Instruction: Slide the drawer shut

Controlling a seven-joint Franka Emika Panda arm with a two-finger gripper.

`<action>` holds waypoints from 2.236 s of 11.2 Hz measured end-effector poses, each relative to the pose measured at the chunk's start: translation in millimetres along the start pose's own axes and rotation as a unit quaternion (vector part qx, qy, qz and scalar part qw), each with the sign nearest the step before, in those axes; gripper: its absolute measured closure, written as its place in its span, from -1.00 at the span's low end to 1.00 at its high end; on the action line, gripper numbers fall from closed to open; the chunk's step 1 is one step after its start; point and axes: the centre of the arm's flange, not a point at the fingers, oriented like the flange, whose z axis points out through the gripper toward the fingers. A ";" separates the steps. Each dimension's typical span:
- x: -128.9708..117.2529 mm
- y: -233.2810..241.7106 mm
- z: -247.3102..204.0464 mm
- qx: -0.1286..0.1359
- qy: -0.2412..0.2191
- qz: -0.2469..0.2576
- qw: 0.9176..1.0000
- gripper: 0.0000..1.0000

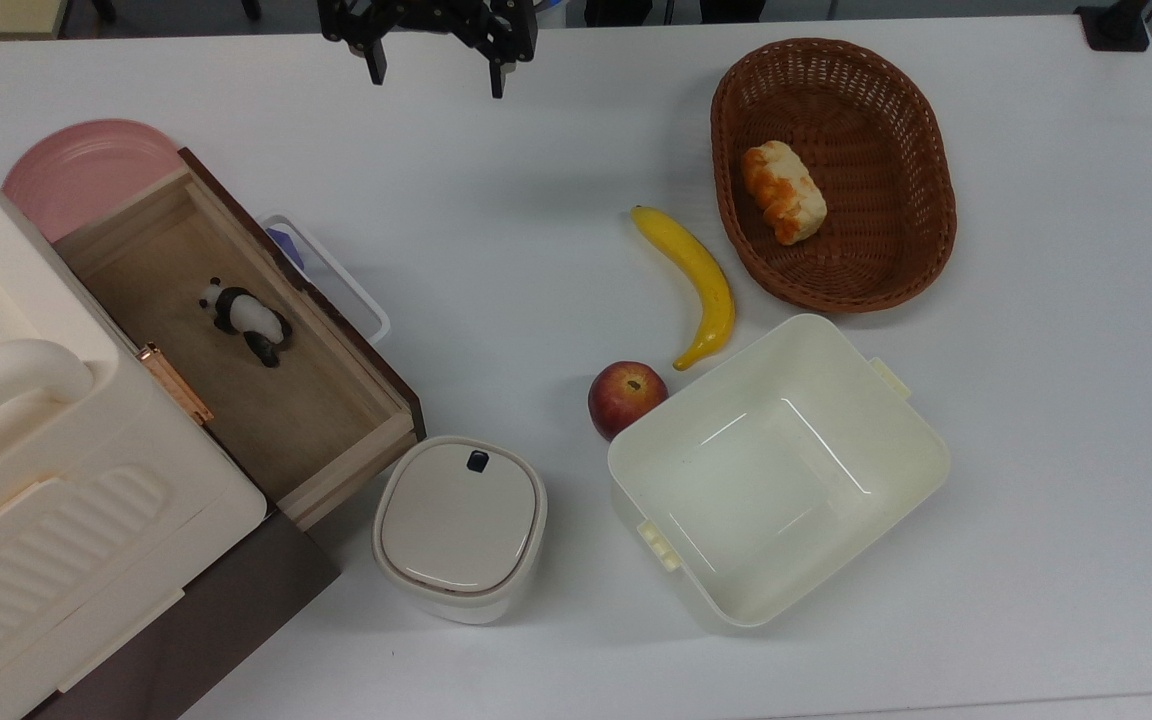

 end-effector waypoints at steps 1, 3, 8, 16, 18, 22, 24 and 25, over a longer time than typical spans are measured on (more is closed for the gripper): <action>0.0 0.1 0.0 0.000 0.000 0.000 1.000 -1.00; -0.4 -3.9 -0.1 -0.002 0.000 -0.005 1.000 -1.00; -0.7 -5.8 0.3 -0.002 0.000 -0.006 1.000 -1.00; 10.4 -18.9 41.6 -0.009 -0.046 0.027 0.999 0.37; 16.7 -28.0 55.4 -0.012 -0.049 0.053 0.997 0.96; 36.1 -26.3 77.3 -0.010 -0.027 0.157 0.987 0.98; 52.7 -12.9 97.0 -0.005 -0.011 0.223 0.975 0.98; 60.4 -2.9 109.7 -0.004 -0.009 0.249 0.969 0.98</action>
